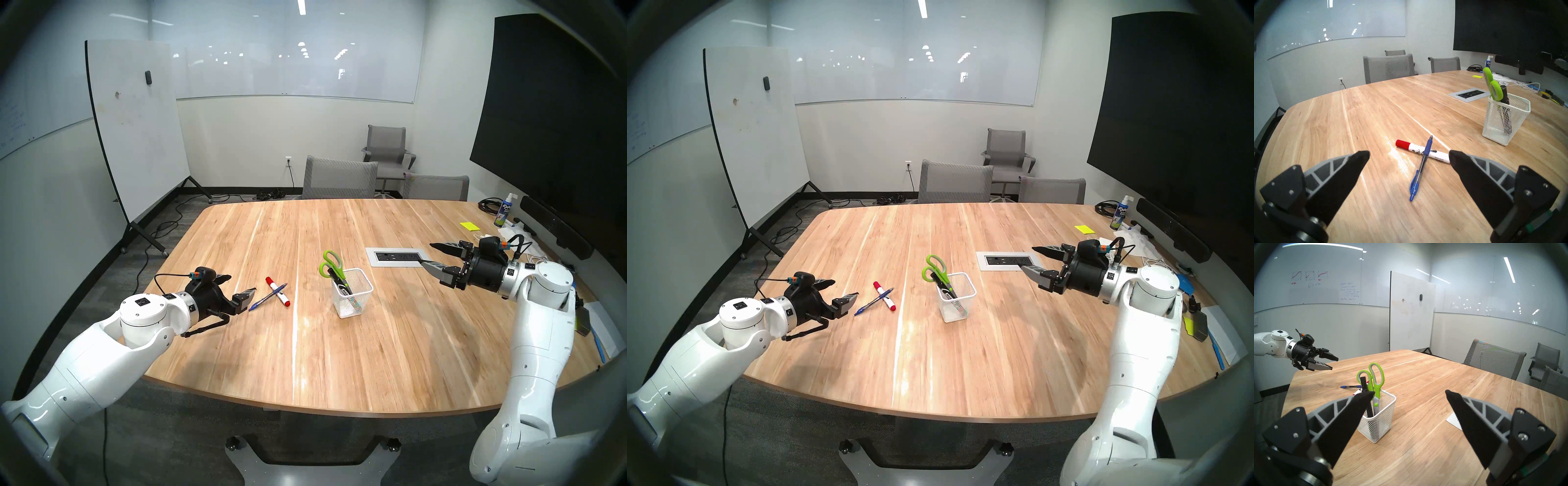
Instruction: Place the pen, the marker, and the scissors into the pen holder
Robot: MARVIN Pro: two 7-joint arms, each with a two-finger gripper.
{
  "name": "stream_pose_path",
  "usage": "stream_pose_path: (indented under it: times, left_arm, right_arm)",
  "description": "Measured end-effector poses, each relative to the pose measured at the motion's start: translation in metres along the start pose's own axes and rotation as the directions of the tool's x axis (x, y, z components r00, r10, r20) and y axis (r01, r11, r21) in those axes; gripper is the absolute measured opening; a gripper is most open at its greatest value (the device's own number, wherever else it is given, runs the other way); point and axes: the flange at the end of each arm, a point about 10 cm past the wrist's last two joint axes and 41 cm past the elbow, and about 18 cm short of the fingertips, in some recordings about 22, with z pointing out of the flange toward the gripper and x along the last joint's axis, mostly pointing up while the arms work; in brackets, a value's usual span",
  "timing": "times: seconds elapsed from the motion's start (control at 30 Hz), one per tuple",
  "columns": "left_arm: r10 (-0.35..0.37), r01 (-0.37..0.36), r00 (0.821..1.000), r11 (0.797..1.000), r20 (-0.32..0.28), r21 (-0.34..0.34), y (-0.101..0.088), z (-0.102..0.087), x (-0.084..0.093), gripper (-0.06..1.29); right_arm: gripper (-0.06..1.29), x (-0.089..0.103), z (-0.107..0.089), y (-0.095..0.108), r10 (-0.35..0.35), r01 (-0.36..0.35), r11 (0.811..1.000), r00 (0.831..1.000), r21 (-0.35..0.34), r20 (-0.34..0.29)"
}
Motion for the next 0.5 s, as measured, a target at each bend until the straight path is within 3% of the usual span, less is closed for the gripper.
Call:
stream_pose_path:
  times: [0.5]
  left_arm:
    - [0.002, -0.002, 0.997, 1.000, 0.077, 0.006, -0.017, 0.016, -0.008, 1.27]
  right_arm:
    - [1.18, 0.000, 0.000, 0.000, 0.000, 0.000, 1.000, 1.000, 0.000, 0.000]
